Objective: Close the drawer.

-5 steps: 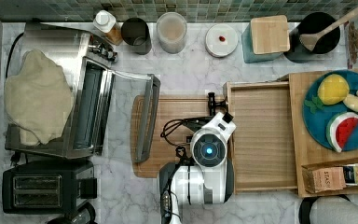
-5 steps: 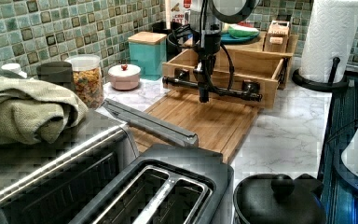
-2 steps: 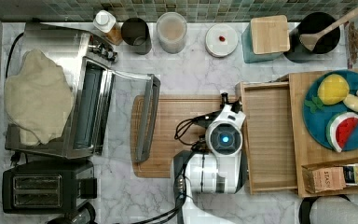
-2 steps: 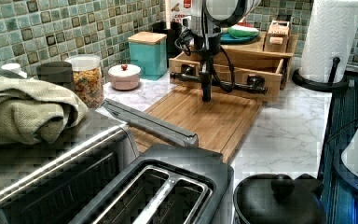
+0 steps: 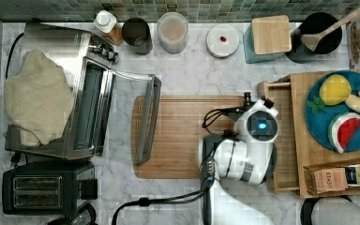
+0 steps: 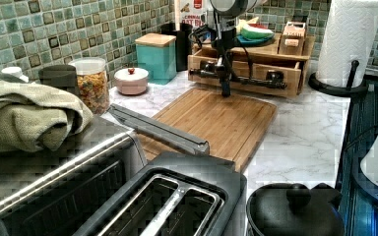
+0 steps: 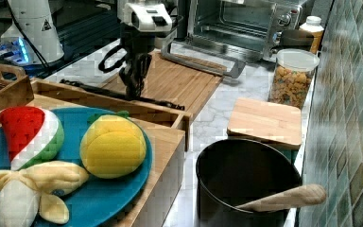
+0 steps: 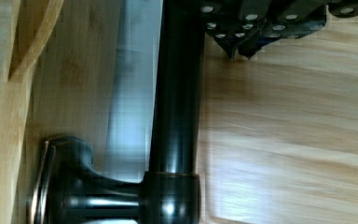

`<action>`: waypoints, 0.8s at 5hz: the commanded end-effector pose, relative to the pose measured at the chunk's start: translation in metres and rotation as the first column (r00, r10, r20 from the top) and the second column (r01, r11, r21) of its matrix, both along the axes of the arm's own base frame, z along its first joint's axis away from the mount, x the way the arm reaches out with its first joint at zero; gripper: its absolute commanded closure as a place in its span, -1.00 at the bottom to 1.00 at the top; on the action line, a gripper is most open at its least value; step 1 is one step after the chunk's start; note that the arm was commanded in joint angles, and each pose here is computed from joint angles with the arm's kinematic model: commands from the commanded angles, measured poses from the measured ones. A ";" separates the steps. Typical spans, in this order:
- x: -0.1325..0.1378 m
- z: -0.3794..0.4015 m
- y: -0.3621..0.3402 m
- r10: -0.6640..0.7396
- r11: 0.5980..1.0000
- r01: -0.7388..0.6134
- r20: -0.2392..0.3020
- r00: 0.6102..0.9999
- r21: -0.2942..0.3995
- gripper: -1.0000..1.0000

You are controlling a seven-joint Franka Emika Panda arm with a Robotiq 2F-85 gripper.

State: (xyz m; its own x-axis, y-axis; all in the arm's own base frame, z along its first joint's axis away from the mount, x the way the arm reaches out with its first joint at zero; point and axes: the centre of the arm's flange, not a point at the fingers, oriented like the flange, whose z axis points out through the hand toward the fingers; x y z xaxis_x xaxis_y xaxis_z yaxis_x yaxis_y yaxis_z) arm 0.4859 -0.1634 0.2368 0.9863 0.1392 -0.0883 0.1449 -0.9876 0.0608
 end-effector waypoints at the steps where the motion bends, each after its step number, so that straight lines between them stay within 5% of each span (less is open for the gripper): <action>1: 0.003 0.139 -0.266 -0.068 0.986 0.092 0.165 0.984 -0.141 1.00; 4: -0.028 0.137 -0.245 -0.217 0.962 0.250 0.256 0.942 -0.105 1.00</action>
